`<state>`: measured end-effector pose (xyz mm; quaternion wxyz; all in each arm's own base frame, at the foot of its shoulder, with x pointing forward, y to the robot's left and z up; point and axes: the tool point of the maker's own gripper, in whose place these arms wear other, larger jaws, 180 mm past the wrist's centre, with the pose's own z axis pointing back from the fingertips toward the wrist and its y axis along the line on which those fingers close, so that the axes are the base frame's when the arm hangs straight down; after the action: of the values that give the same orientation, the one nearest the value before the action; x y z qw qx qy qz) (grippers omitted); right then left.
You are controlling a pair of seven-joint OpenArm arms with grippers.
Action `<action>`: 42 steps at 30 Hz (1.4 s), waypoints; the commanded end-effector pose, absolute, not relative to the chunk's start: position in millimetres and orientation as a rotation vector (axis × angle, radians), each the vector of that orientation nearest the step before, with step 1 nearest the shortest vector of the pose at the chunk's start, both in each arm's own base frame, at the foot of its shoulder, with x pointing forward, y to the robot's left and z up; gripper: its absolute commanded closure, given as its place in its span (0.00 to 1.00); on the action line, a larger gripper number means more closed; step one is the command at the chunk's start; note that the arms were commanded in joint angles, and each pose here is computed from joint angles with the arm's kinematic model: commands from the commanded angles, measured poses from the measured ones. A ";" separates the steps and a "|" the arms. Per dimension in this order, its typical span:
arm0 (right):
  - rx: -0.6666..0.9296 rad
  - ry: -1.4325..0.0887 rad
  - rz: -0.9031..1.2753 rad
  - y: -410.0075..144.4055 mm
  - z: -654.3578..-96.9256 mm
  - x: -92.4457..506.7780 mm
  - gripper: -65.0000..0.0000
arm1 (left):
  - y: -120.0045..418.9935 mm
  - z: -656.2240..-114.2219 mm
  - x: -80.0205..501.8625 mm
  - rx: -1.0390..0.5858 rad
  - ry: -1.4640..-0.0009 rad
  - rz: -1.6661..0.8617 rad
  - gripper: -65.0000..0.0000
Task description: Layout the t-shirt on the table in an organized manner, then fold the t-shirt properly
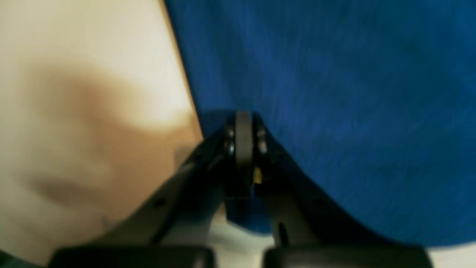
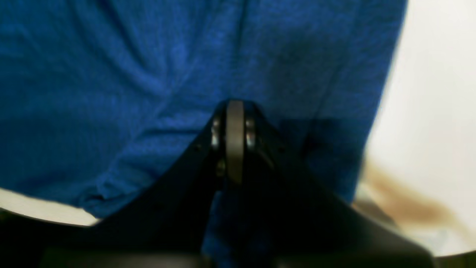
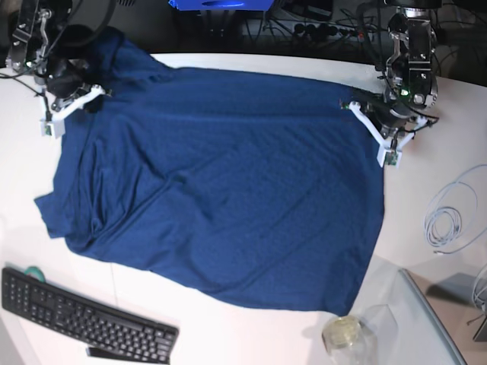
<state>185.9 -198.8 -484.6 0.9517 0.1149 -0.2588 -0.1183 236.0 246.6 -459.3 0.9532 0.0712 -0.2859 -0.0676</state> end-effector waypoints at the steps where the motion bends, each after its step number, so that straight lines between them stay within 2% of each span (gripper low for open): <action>1: 0.232 -0.655 -0.213 -205.6 -454.7 218.2 1.00 | 243.9 -437.8 254.5 0.150 -0.664 -0.146 1.00; 3: 0.222 -0.739 -0.184 -207.4 -429.6 242.8 0.99 | 235.4 -417.2 266.1 0.148 -0.730 -0.152 1.00; 4: 0.221 -0.780 -0.177 -208.4 -418.4 257.6 0.95 | 233.1 -408.9 270.3 0.150 -0.755 -0.158 1.00; 5: 0.217 -0.820 -0.173 -212.7 -407.4 273.8 0.90 | 231.7 -402.5 273.4 0.154 -0.774 -0.162 1.00; 9: 0.217 -0.923 -0.187 -235.3 -377.3 346.3 0.58 | 231.6 -401.1 276.1 0.156 -0.780 -0.162 1.00; 10: 0.218 -0.937 -0.200 -244.8 -371.3 365.5 0.54 | 231.9 -402.1 275.7 0.156 -0.777 -0.161 1.00; 14: 0.251 -0.898 -0.310 -281.2 -381.2 422.7 0.53 | 234.5 -406.0 270.6 0.160 -0.762 -0.159 1.00; 16: 0.242 -0.910 -0.361 -297.4 -386.1 443.1 0.53 | 253.1 -406.8 260.9 0.190 -0.748 -0.114 1.00; 21: 0.120 -0.896 -0.169 -280.1 -400.9 474.7 0.53 | 289.3 -398.8 252.1 0.246 -0.753 -0.024 1.00; 24: 0.118 -0.924 -0.091 -254.5 -401.9 489.7 0.53 | 302.4 -397.8 242.0 0.271 -0.742 0.002 1.00; 31: 0.031 -0.825 -0.194 -258.0 -439.7 469.0 0.53 | 317.4 -399.4 226.3 0.299 -0.720 0.031 1.00; 34: -0.005 -0.835 -0.216 -263.3 -447.3 461.9 0.53 | 317.2 -401.6 222.3 0.298 -0.711 0.030 1.00; 38: -0.003 -0.793 -0.216 -261.6 -456.9 453.0 0.54 | 317.4 -402.6 221.7 0.297 -0.708 0.031 1.00; 40: 0.007 -0.792 -0.212 -255.5 -457.3 454.0 0.62 | 317.6 -403.6 221.2 0.297 -0.705 0.032 1.00; 42: 0.012 -0.795 -0.211 -253.3 -456.9 454.9 0.88 | 317.6 -403.6 221.2 0.297 -0.705 0.032 1.00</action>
<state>433.1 -250.3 -479.2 0.9290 0.0062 -0.3553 -0.1028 214.7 312.4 -413.6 0.9346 0.1376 -0.3273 0.0201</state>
